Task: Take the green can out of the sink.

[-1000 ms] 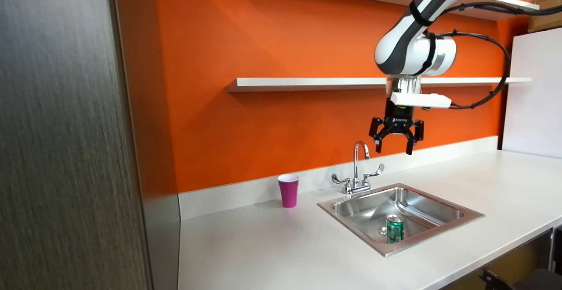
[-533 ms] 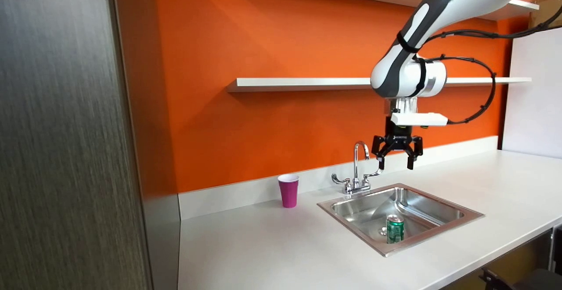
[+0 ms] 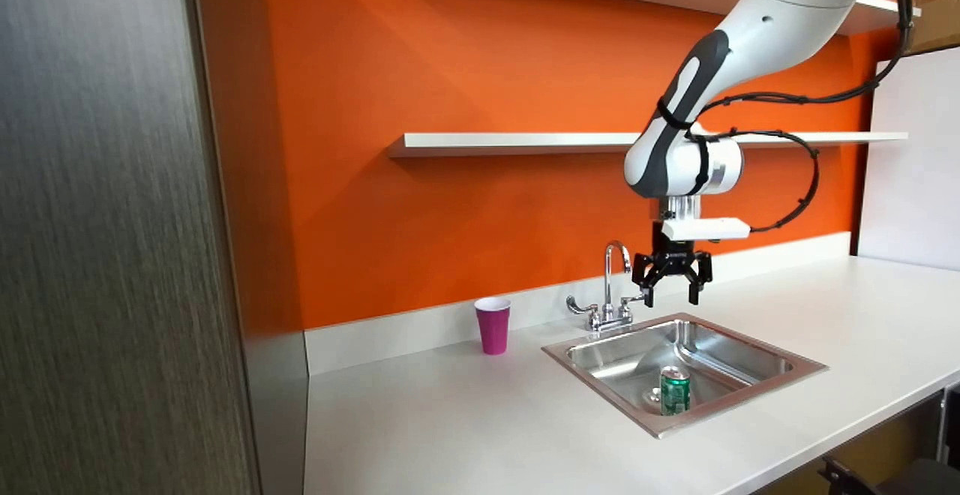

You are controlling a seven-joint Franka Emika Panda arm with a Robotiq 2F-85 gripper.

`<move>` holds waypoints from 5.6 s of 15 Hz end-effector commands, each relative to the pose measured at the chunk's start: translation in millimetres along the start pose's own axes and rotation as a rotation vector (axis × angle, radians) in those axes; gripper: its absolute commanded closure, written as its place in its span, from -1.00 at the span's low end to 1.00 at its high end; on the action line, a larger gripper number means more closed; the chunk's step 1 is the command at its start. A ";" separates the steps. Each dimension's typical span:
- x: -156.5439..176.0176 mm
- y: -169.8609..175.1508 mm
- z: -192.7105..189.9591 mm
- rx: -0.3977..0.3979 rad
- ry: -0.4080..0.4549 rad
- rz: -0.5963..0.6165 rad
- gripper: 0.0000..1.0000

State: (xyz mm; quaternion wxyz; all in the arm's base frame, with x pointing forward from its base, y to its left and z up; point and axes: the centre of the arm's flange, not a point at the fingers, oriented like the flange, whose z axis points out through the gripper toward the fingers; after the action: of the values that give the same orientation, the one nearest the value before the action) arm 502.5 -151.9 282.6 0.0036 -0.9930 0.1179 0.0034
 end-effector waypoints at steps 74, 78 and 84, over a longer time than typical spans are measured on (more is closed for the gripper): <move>59.2 9.2 152.3 -0.078 -0.018 -0.127 0.23; 57.1 -6.4 121.0 -0.078 0.007 -0.141 0.23; 41.6 -30.9 74.9 -0.069 0.023 -0.166 0.23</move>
State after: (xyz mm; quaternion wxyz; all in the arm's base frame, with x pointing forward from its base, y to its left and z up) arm 566.4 -147.3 169.2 -0.0297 -0.9988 0.0386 -0.0093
